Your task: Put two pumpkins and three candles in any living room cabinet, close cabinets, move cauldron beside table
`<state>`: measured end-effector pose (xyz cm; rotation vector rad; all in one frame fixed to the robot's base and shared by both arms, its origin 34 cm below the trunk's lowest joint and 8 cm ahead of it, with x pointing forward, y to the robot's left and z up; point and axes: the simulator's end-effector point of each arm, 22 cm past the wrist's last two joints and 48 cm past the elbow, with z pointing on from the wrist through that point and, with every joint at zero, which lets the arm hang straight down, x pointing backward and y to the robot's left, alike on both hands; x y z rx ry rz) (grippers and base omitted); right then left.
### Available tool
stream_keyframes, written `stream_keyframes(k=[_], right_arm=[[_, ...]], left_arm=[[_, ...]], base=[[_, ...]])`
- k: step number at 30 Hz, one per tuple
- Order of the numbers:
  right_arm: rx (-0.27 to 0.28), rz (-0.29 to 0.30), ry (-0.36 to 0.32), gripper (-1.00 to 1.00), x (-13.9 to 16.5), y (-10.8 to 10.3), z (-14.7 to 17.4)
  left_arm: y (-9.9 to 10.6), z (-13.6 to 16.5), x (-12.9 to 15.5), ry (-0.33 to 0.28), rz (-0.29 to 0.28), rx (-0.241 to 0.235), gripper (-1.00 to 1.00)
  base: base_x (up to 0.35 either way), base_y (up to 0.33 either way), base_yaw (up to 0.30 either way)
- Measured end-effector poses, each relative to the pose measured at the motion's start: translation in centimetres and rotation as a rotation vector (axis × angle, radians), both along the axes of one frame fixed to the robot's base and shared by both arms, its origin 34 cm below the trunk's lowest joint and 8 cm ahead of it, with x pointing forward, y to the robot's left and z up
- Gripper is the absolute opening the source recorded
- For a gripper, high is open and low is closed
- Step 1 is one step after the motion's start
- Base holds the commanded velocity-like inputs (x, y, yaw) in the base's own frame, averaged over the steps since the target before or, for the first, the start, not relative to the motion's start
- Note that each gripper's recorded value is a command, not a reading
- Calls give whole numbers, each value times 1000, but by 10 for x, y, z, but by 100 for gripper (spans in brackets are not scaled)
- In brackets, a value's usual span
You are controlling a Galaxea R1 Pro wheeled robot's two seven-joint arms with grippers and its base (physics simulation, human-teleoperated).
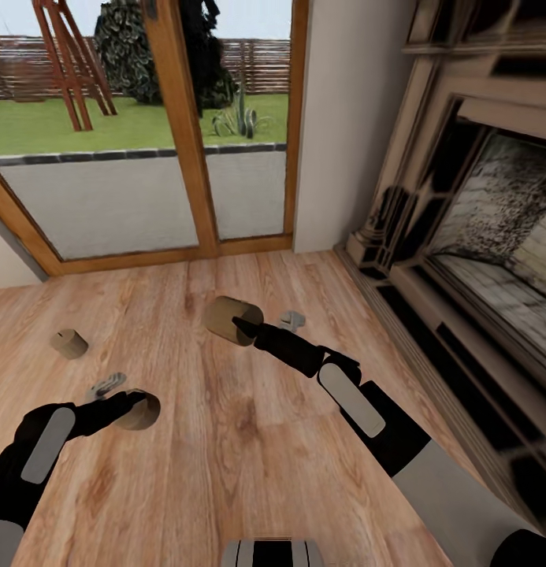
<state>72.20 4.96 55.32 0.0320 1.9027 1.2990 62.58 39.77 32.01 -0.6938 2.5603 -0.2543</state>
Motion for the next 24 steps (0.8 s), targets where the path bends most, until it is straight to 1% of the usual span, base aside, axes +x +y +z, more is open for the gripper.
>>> stream_keyframes(k=[4, 6, 10, 13, 15, 17, 19, 24], right_arm=[[2, -6, -25, -100, 0, -1, 15], [3, -18, -40, -100, 1, -3, 21], [-4, -27, -48, -100, 2, -5, 26], [-6, -28, -56, -100, 1, -6, 32], [-6, -28, -64, -100, 1, -6, 37], [-6, -29, -73, -100, 0, -6, 43], [-6, -29, -82, -100, -1, -6, 49], [-5, -29, -110, -100, -4, -6, 67]], left_arm=[[4, 13, 4, -22, 1, 5, -100], [4, 19, 5, -33, 2, 1, -100], [3, 30, 9, -53, 7, -10, -100], [4, 37, 11, -66, 10, -10, -100], [8, 43, 12, -78, 22, -11, -100], [13, 50, 13, -90, 36, -12, -100], [14, 56, 14, -99, 40, -18, -100], [14, 71, 16, -121, 40, -22, -100]], base=[[-122, 73, -149], [-20, 12, -61], [-41, 23, -16], [-193, 146, -2], [-231, 179, -22], [-243, 189, -124], [-179, 139, -171], [-40, 31, -198]])
